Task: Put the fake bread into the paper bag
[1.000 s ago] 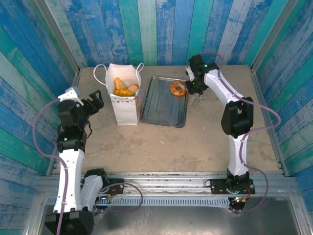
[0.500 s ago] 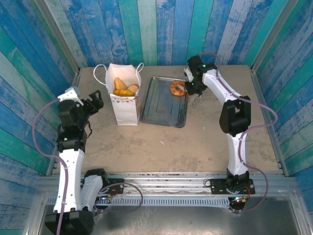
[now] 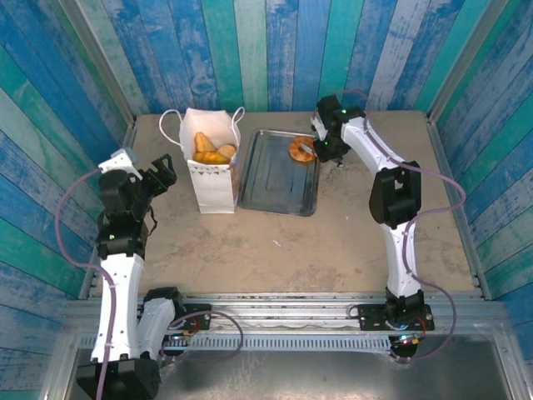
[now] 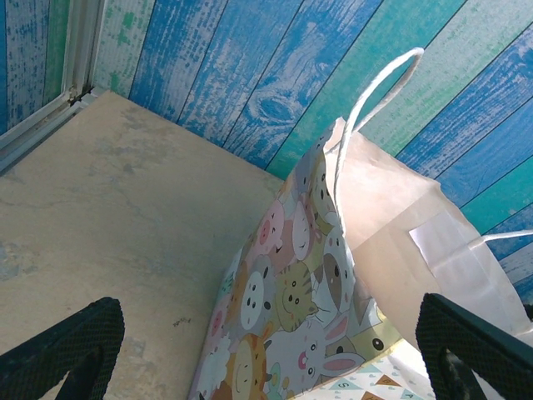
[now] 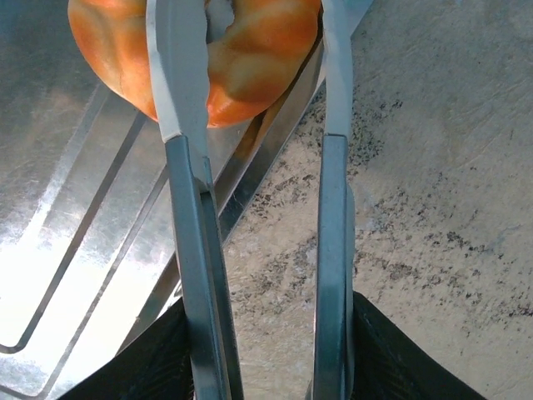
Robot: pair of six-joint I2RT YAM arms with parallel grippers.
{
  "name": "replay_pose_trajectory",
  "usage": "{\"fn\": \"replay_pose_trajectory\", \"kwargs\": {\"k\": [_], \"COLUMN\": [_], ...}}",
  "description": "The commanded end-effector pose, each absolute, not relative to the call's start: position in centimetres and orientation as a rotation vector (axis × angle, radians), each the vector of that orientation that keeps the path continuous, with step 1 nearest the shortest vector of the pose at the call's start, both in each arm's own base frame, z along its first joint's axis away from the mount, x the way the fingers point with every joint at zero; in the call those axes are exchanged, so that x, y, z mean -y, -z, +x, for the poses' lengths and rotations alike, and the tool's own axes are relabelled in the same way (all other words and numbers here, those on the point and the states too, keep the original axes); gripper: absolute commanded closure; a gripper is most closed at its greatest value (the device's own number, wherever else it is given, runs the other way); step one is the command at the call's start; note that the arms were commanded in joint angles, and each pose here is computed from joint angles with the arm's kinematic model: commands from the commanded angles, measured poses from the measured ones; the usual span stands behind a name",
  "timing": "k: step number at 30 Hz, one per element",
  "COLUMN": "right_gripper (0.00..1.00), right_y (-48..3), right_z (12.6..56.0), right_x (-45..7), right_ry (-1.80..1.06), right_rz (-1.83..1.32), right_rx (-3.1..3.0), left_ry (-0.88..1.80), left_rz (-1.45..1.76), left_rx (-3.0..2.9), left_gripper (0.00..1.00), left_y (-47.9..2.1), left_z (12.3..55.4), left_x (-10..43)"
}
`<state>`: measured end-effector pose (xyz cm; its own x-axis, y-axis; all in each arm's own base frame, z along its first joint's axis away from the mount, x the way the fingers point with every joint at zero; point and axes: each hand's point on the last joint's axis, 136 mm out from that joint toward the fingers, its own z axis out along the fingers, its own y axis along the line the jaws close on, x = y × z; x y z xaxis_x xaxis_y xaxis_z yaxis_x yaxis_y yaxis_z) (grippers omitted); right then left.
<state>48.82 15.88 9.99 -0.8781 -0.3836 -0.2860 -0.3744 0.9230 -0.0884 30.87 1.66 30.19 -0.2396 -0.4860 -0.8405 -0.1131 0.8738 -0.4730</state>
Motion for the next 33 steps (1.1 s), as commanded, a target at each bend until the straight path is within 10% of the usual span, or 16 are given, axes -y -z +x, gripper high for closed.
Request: {"fn": "replay_pose_trajectory", "kwargs": {"k": [1,33], "right_gripper": [0.55,0.71], "right_y": [-10.6,-23.9], "right_z": [48.7,39.6], "right_x": [-15.9,-17.1], "right_ry": [0.066,0.157], "right_rz": [-0.586,-0.647], "right_rx": [-2.778,-2.498], "left_ry": [0.352,0.475], "left_rz": [-0.447,-0.516], "left_rx": [-1.78,-1.761], "left_gripper": [0.06,0.06], "left_y": [-31.2,-31.9], "left_z": [30.9,31.1], "left_x": [-1.9,-1.2]}}
